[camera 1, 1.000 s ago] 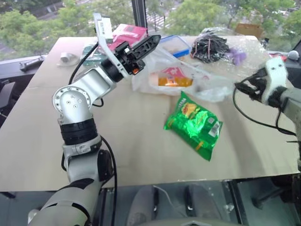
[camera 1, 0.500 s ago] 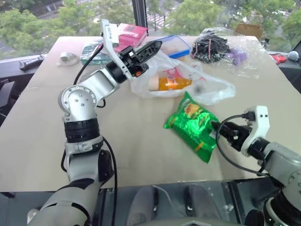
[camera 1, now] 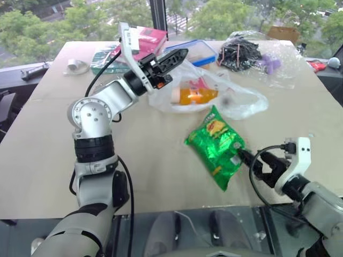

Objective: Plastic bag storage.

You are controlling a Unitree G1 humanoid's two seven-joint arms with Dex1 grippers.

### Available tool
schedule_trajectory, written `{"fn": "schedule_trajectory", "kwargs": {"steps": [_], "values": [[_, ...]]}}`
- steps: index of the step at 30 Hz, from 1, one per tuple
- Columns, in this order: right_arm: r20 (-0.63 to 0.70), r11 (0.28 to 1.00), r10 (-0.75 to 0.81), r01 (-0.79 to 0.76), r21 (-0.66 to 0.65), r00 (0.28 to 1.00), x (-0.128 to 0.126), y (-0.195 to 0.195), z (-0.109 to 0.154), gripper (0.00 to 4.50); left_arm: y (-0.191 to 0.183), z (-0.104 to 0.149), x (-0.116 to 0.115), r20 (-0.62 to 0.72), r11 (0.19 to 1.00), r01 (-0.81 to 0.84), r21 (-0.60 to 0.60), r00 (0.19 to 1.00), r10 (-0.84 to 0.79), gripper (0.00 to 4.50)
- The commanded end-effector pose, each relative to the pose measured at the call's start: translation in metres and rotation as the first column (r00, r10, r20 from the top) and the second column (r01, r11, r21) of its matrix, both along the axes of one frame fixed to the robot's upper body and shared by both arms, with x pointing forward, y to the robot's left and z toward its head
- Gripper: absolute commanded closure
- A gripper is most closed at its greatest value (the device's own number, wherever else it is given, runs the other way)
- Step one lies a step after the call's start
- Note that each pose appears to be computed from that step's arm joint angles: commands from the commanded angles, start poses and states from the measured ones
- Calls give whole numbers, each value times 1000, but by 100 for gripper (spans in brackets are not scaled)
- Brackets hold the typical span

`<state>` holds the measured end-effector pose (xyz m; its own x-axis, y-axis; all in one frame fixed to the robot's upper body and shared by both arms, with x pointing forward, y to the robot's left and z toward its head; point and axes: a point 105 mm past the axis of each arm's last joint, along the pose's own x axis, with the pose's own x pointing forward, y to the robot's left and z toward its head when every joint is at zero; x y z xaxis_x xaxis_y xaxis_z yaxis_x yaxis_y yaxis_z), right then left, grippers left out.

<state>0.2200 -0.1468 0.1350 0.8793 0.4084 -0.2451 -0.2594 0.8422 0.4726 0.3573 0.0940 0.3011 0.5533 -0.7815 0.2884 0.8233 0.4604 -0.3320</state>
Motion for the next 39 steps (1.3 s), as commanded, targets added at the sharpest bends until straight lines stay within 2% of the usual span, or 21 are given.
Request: {"fn": "schedule_trajectory", "kwargs": {"steps": [1,6,11,14,16,17,18,21,22,24,26,29,34,39], "values": [[-7,998,-14,15,54,1000,-11,8,0,4,-1,10,-8,47,1000,12,-7,999,-12,450],[-28,989,-22,26,145,999,-13,21,0,4,-2,9,-9,40,1000,21,-6,999,-21,450],[-84,982,38,-21,190,996,7,40,-6,4,-3,9,-9,44,1000,18,10,999,-18,450],[-105,978,54,-31,206,993,15,44,-8,91,-1,11,-9,56,1000,1,25,998,-3,450],[-110,982,71,-50,184,991,16,44,-11,189,2,14,-9,65,1000,-11,27,998,9,450],[-102,986,75,-59,156,992,17,43,-11,252,2,14,-9,67,1000,-14,27,998,12,450],[-69,982,83,-70,175,994,18,42,-4,285,4,14,-9,68,999,-24,27,997,22,450],[37,974,116,-121,193,993,15,40,19,428,7,14,-9,70,999,-37,24,997,35,450],[65,970,134,-144,196,989,12,39,26,440,7,14,-10,70,999,-38,21,997,37,450],[106,954,178,-198,227,978,6,42,38,440,8,15,-10,75,999,-37,20,997,35,450],[124,911,221,-250,329,967,-1,48,53,440,8,15,-11,81,999,-32,21,996,31,450],[103,863,255,-274,424,962,-5,52,65,440,8,16,-15,111,999,-17,34,994,13,450],[9,795,158,-132,592,987,20,48,67,440,4,11,-37,179,990,87,106,978,-105,450],[-48,711,79,-23,703,996,49,43,73,440,2,-2,-54,185,971,151,187,965,-186,450]]}}
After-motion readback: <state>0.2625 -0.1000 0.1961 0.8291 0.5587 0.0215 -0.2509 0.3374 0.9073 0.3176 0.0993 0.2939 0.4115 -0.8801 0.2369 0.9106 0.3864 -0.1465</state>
